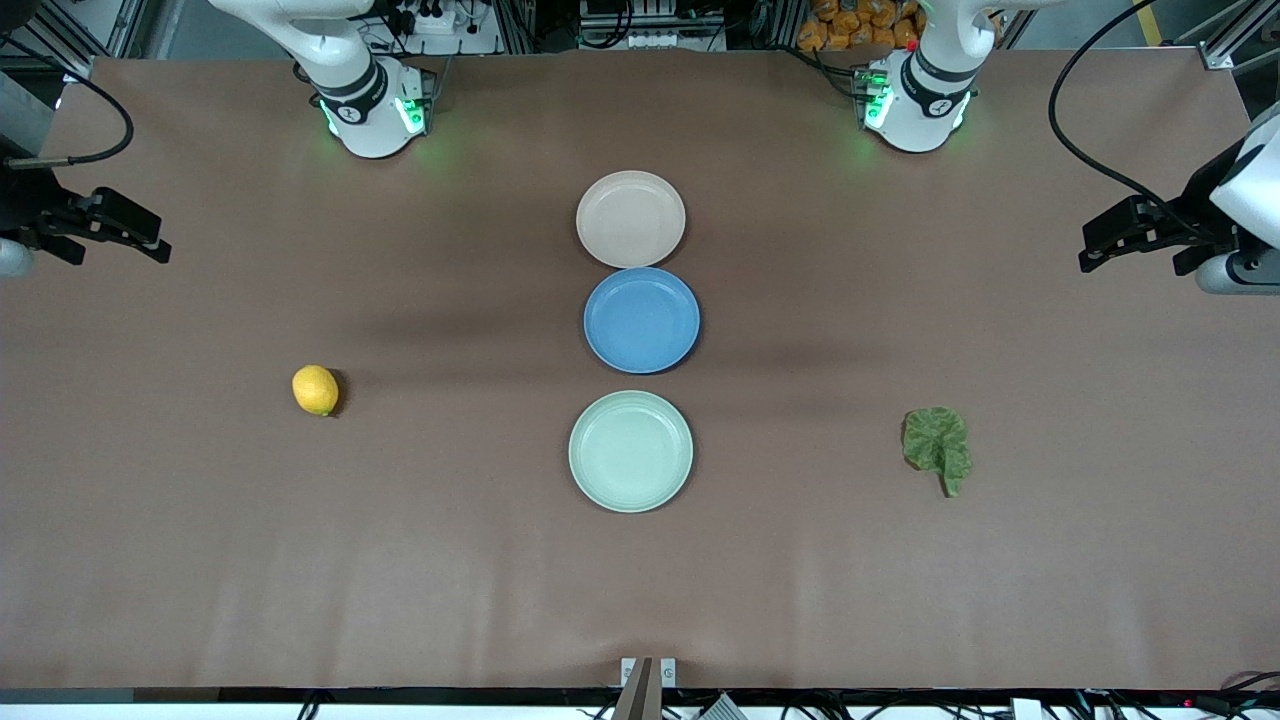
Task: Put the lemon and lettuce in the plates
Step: 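Lower the right gripper toward the lemon while the left gripper approaches the lettuce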
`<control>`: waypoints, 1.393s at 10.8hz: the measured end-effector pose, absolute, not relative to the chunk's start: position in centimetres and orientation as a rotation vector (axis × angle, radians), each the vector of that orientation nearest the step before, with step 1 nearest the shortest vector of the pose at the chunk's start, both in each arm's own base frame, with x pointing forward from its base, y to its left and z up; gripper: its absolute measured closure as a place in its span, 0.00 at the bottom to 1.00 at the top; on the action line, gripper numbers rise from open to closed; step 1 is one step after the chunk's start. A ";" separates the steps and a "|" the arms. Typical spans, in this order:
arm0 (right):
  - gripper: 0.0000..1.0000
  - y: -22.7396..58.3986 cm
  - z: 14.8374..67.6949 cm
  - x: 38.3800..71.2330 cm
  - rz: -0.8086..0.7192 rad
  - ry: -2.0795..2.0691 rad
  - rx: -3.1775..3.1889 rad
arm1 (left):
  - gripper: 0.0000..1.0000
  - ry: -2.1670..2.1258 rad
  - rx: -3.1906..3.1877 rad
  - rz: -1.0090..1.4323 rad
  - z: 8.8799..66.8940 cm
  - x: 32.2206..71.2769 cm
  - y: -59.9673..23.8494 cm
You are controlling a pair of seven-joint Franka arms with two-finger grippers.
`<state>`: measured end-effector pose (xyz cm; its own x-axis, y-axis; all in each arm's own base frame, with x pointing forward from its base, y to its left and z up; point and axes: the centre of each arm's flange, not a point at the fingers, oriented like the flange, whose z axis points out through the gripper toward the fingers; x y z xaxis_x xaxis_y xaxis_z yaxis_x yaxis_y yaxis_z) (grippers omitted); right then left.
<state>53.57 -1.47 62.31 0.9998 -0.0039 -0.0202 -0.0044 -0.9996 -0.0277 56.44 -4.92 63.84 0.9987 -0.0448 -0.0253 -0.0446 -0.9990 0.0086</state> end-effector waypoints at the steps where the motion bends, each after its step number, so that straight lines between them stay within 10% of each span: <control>1: 0.00 -1.4 62.3 53.6 0.032 0.004 -3.114 | 0.00 -0.070 3.132 -0.040 63.8 56.4 -4.9; 15: 0.00 -0.5 53.6 53.4 0.218 -0.170 -3.092 | 0.00 -0.083 3.150 -0.106 51.7 60.5 -5.4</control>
